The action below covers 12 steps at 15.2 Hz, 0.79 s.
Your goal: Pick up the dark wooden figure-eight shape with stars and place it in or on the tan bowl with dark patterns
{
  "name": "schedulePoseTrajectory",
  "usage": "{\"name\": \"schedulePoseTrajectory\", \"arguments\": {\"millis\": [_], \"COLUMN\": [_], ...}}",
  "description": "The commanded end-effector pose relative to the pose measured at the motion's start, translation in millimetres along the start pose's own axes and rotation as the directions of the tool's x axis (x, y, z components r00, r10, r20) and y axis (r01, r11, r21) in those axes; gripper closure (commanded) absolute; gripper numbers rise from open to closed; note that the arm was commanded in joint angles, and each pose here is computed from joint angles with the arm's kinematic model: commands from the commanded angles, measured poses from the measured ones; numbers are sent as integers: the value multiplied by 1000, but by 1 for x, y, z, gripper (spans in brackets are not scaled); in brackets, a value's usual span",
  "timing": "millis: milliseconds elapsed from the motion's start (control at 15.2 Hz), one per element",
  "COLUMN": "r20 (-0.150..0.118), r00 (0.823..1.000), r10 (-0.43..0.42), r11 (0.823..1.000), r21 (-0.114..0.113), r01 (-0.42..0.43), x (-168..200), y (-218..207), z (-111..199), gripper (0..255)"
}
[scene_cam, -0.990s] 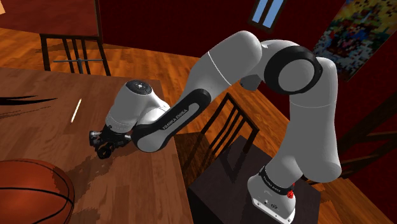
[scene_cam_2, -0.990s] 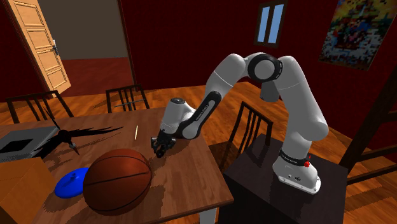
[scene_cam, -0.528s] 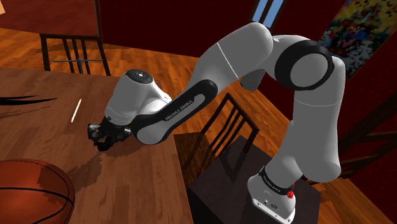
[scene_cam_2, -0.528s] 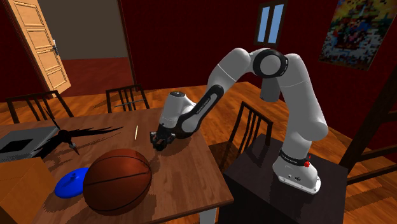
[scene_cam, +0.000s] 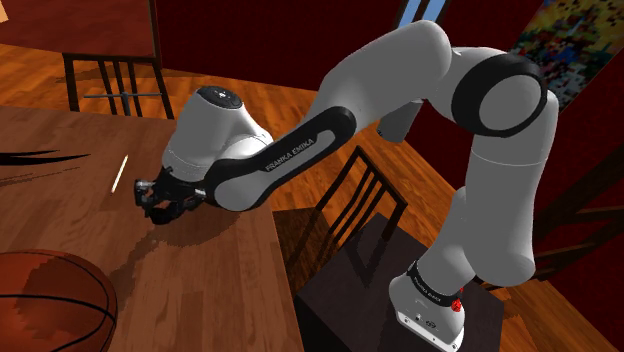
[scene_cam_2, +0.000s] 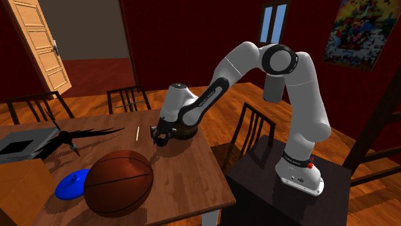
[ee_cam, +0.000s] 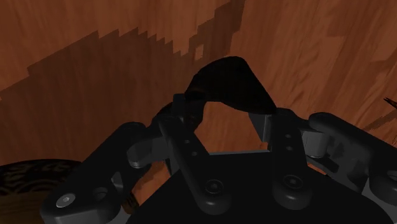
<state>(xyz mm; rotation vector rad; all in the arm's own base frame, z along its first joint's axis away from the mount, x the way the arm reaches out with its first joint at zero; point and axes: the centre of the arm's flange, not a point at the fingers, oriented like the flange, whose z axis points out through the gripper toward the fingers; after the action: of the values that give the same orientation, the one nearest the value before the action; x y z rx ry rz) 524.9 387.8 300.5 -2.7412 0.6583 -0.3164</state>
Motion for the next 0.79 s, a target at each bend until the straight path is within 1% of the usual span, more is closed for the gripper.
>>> {"name": "schedulePoseTrajectory", "arguments": {"millis": [0,726], "r20": [0,0], "r00": [1000,1000], "r10": [0,0], "r11": [1000,1000], "r21": [0,0], "r01": [0,0], "x": [2,10], "y": [-4,-24], "z": [-9,-63], "gripper": [255,255]}}
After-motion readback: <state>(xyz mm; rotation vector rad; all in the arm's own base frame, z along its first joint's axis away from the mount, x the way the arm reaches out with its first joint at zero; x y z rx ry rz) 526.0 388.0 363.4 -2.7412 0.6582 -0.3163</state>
